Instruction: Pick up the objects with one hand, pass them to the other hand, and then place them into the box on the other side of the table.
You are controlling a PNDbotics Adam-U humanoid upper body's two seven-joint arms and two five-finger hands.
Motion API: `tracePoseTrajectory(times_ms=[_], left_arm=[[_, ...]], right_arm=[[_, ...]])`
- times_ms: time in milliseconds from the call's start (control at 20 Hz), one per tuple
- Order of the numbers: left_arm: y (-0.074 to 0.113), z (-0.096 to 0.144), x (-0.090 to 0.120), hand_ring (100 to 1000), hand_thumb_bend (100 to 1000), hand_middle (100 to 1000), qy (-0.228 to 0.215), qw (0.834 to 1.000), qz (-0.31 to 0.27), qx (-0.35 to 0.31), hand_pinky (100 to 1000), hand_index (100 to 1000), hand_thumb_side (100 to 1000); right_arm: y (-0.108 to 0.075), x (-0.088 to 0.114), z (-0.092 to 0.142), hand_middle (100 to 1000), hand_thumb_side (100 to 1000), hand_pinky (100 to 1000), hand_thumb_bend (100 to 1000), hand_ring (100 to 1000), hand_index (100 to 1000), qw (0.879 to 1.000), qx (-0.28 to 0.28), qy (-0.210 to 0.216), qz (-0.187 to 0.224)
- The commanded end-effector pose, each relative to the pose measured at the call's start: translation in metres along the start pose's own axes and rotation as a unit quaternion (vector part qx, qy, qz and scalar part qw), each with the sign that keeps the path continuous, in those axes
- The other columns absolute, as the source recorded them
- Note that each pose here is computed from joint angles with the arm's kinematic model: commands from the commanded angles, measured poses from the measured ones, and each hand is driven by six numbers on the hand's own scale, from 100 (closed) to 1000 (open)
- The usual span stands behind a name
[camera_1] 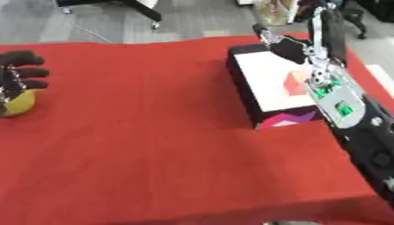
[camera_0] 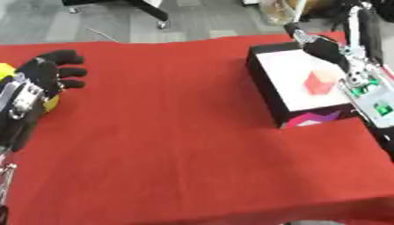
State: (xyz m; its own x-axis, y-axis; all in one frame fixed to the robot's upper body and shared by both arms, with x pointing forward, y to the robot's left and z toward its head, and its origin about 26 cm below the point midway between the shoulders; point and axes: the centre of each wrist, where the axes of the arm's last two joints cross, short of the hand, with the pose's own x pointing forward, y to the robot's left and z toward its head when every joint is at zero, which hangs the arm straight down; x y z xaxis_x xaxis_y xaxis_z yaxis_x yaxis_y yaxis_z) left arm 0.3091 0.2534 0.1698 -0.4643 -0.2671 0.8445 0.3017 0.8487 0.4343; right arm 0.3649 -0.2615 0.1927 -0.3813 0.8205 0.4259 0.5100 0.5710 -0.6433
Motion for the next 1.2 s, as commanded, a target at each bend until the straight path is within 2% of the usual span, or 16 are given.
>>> tracePoseTrajectory(times_ms=[50,200,400,500,600,750,800,900,1050,1200], left_arm=[[0.020,-0.003,0.007,787,410,778,0.023,0.996,-0.080,0.018,792,866,790],[0.033,-0.005,0.007,789,388,778,0.055,0.986,-0.152,0.032,795,869,774],[0.052,-0.006,0.006,793,393,780,0.098,0.963,-0.246,0.051,803,876,731],[0.064,-0.007,0.008,795,408,781,0.118,0.946,-0.297,0.056,809,880,687],[0.077,-0.009,0.009,799,426,785,0.143,0.921,-0.357,0.058,817,886,634],[0.096,-0.016,0.008,808,479,796,0.188,0.871,-0.450,0.058,832,901,555],[0.100,-0.019,0.007,813,523,803,0.201,0.856,-0.473,0.056,840,910,525],[0.110,-0.027,0.001,822,609,817,0.233,0.815,-0.529,0.045,854,924,500],[0.120,-0.039,-0.013,824,672,823,0.274,0.760,-0.589,0.019,860,931,499],[0.125,-0.051,-0.034,824,733,829,0.315,0.722,-0.616,-0.007,865,935,513]], right_arm=[[-0.015,0.046,0.009,699,531,677,572,706,858,0.996,0.008,-0.084,-0.010],[-0.010,0.069,0.028,677,539,665,539,689,843,0.992,0.032,-0.117,-0.038],[0.013,0.088,0.051,654,528,650,536,671,827,0.985,0.058,-0.138,-0.089],[0.027,0.094,0.062,648,526,645,534,665,823,0.980,0.072,-0.143,-0.115],[0.042,0.100,0.071,635,520,635,534,654,813,0.976,0.080,-0.145,-0.139],[0.060,0.107,0.082,627,519,632,522,647,810,0.970,0.089,-0.149,-0.172],[0.064,0.108,0.083,627,519,633,516,647,810,0.968,0.091,-0.153,-0.174],[0.070,0.112,0.086,625,520,632,507,645,809,0.965,0.101,-0.163,-0.179],[0.073,0.116,0.087,624,520,632,502,644,809,0.961,0.111,-0.174,-0.186],[0.074,0.119,0.088,624,522,633,495,644,810,0.958,0.117,-0.180,-0.188]])
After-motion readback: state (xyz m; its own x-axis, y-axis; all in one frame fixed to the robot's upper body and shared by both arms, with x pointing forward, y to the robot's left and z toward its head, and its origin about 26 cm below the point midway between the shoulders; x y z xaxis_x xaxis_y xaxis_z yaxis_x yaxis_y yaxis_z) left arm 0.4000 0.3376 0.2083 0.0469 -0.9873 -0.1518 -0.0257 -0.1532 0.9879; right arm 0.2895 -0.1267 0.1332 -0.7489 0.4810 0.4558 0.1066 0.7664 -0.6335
